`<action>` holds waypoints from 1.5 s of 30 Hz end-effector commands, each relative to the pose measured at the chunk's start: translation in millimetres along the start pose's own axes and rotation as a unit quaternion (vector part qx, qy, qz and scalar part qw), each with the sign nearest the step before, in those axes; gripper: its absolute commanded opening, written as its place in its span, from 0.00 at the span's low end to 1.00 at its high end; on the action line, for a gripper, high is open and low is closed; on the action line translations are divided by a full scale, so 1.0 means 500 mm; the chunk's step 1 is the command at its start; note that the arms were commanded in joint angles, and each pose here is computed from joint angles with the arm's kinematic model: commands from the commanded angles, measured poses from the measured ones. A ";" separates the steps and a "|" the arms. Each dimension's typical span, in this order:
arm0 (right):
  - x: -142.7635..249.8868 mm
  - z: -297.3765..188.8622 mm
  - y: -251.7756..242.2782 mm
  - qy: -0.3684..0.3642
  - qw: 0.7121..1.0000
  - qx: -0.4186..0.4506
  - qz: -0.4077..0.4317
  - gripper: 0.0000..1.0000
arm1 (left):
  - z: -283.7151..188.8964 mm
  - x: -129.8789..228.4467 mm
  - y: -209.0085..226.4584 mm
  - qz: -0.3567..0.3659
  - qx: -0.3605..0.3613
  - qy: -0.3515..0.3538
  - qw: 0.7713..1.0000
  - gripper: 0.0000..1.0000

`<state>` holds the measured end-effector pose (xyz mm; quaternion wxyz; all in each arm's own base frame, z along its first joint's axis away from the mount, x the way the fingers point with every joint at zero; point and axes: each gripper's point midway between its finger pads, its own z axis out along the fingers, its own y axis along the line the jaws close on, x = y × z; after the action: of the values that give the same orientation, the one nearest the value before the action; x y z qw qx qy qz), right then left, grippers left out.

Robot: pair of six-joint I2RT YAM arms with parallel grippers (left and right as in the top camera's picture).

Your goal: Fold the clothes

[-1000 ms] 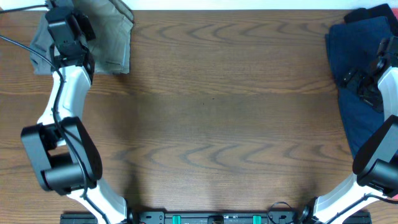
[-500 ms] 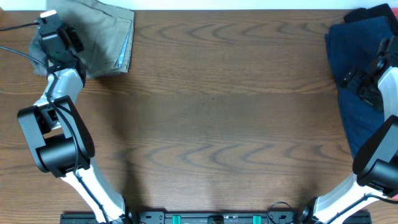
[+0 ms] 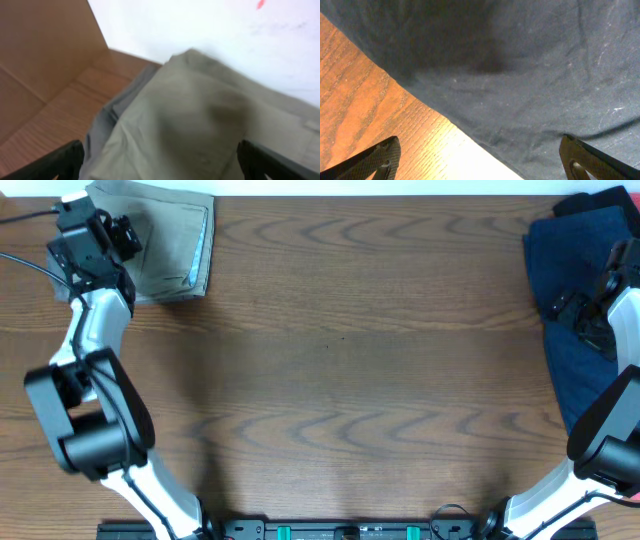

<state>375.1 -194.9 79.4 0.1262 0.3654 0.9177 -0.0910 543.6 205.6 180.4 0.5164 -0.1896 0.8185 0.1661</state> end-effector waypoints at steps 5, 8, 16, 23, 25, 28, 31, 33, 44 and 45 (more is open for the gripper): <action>-0.010 -0.005 -0.008 -0.006 1.000 0.003 0.010 0.99 | -0.179 -0.119 -0.034 -0.118 0.050 0.001 0.992 0.98; -0.010 -0.005 -0.009 -0.006 1.000 0.003 0.011 0.99 | -0.248 -0.116 -0.071 -0.156 0.122 0.044 0.979 0.98; -0.010 -0.005 -0.009 -0.006 1.000 0.003 0.011 0.99 | -0.432 -0.003 -0.107 -0.199 0.200 0.221 0.934 0.98; -0.010 -0.005 -0.009 -0.006 1.000 0.003 0.011 0.99 | -0.538 0.173 -0.077 -0.168 0.180 0.322 0.914 0.98; -0.010 -0.005 -0.009 -0.006 1.000 0.003 0.011 0.99 | -0.562 0.213 -0.069 -0.168 0.179 0.326 0.913 0.98; -0.010 -0.005 -0.008 -0.006 1.000 0.003 0.011 0.99 | -0.604 0.272 -0.055 -0.168 0.179 0.326 0.913 0.98; -0.010 -0.005 -0.009 -0.006 1.000 0.003 0.011 0.99 | -0.637 0.311 -0.044 -0.168 0.180 0.325 0.913 0.98; -0.010 -0.005 -0.009 -0.006 1.000 0.003 0.011 0.99 | -0.653 0.330 -0.039 -0.168 0.179 0.326 0.913 0.98; -0.010 -0.005 -0.008 -0.006 1.000 0.003 0.010 0.99 | -0.665 0.341 -0.035 -0.168 0.179 0.326 0.913 0.98; -0.010 -0.005 -0.008 -0.006 1.000 0.003 0.010 0.99 | -0.665 0.341 -0.035 -0.168 0.179 0.327 0.913 0.98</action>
<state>375.1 -194.8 79.4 0.1262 0.3654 0.9178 -0.0908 225.3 14.5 164.1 0.2713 -0.2825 0.9095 -0.1394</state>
